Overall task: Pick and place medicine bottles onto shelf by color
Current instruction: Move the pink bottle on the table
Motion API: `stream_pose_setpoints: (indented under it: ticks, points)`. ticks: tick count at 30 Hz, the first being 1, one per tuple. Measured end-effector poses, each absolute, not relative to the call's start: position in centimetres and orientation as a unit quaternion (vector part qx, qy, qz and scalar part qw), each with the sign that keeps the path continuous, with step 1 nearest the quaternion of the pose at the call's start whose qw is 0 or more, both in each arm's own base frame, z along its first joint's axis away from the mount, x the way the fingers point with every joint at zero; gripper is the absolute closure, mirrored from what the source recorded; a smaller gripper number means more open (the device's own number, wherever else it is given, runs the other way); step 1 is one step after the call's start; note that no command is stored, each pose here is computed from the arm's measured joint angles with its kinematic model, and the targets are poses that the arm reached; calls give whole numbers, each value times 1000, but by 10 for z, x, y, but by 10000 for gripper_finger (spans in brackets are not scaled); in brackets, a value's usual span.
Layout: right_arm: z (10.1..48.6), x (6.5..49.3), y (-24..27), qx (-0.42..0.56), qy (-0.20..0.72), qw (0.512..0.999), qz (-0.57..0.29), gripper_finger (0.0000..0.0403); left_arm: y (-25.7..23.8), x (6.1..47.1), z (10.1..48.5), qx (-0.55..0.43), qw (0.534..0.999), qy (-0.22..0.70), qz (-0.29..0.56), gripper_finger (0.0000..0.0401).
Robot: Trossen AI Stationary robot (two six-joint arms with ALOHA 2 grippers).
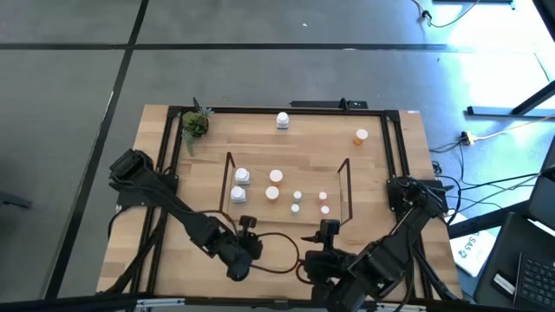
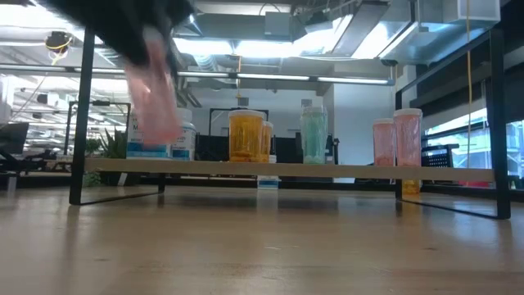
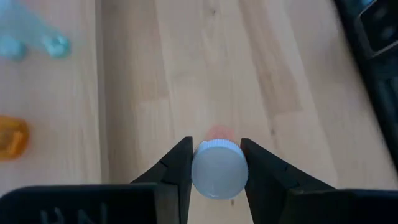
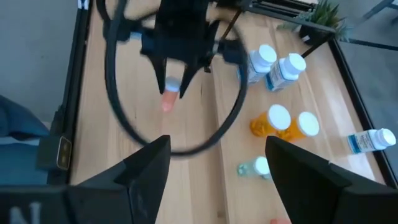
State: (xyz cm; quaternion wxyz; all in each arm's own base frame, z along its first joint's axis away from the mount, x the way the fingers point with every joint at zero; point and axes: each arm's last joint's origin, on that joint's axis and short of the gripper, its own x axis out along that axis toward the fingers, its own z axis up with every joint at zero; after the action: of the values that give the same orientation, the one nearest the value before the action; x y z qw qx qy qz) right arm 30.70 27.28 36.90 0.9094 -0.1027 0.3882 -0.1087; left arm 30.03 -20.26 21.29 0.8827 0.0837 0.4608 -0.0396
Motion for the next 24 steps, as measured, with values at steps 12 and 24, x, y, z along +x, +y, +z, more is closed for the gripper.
stream_pose_setpoints:
  ticks: [12,24]
  points:
    - [370,309,275,-90,378,915,-104,139,-208,308,181,83,856,508,-54,299]
    - [370,310,275,-90,381,915,-101,139,-207,306,180,69,847,524,-57,299]
